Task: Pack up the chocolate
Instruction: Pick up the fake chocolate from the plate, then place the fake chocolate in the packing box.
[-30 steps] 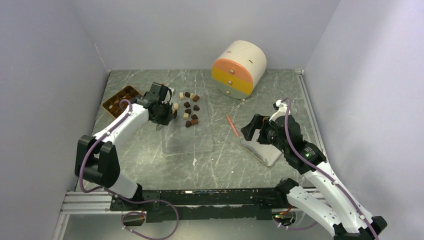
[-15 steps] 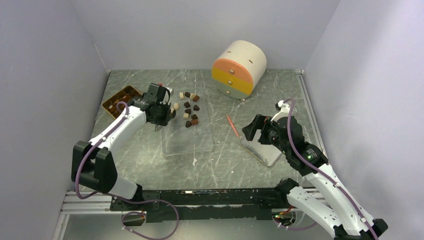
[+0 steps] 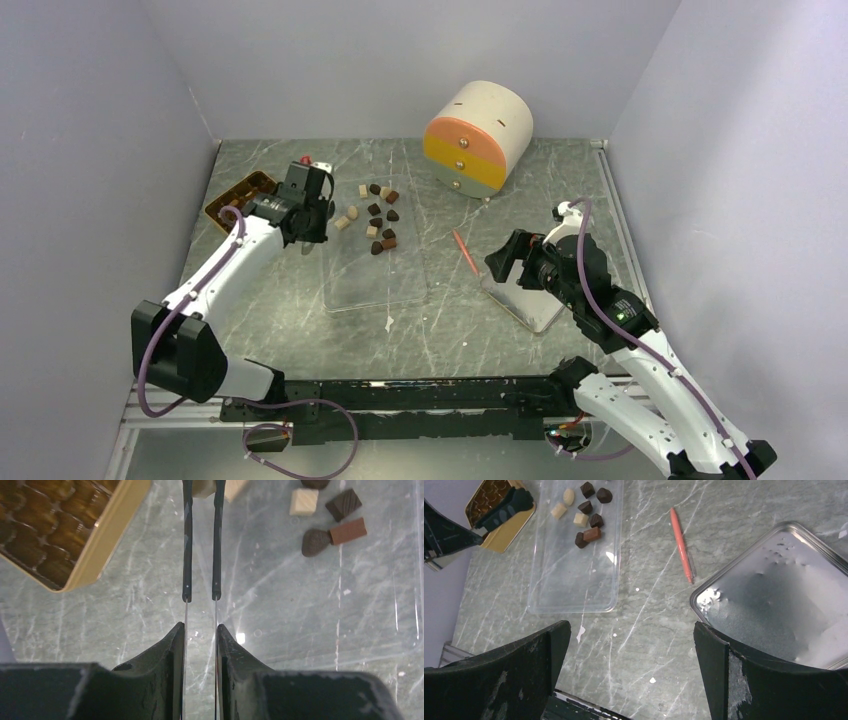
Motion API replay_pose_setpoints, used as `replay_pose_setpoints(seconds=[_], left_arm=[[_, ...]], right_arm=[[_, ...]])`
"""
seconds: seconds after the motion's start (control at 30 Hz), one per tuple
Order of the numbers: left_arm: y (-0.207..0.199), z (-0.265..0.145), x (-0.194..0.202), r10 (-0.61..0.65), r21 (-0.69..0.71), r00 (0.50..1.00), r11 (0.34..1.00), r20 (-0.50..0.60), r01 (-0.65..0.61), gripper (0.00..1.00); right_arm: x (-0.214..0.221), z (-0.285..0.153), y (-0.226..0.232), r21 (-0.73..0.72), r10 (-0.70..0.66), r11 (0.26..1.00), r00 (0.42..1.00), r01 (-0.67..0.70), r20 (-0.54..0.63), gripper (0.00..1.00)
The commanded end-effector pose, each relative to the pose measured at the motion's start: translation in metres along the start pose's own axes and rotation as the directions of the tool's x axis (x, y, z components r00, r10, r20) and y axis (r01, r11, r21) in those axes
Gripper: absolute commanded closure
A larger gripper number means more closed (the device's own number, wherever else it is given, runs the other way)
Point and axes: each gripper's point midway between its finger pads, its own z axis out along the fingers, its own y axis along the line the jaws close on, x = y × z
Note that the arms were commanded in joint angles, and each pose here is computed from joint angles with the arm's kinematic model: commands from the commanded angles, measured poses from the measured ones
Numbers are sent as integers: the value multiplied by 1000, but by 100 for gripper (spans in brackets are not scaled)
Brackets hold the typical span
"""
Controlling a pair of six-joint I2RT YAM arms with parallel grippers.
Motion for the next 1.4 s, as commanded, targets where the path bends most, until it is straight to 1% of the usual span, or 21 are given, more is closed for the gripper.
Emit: replay_pose_setpoints(seconds=[0.0,0.13,0.3,0.43,0.57,0.67,0.97,1.2,1.3,1.37], left_arm=[[19,-18,-42,-38,-103,992,993,124,51,83],[39,-19,-60,-57,-180,986,980,157,86,83],[67,-15,-76,-118,-207,974,966,191,157,84],[102,-6,-76,-184,-239,963,944,196,229,83],[124,6,-77,-258,-231,946,925,198,301,83],[122,15,-81,-292,-189,933,924,211,332,83],[129,37,-80,-316,-207,929,912,192,353,81],[130,47,-76,-306,-215,936,916,173,339,76],[131,49,-74,-303,-224,938,915,167,336,71],[130,48,-76,-301,-217,938,917,170,334,70]], right_arm=[[-12,-6,6,-17,-13,1000,999,14,39,1],[-10,-6,5,-18,-13,1000,999,14,36,1],[-6,-6,3,-21,-12,1000,1000,12,29,1],[-3,-6,4,-30,-14,999,1000,15,18,1],[-3,-6,3,-26,-28,999,999,28,16,1],[-6,-5,3,-18,-42,999,999,42,20,1],[-12,-6,2,-4,-54,999,998,54,34,1],[-12,-4,3,-1,-57,998,998,57,28,1],[-14,-5,3,0,-59,998,998,59,31,1],[-15,-5,3,-1,-58,998,998,58,35,1]])
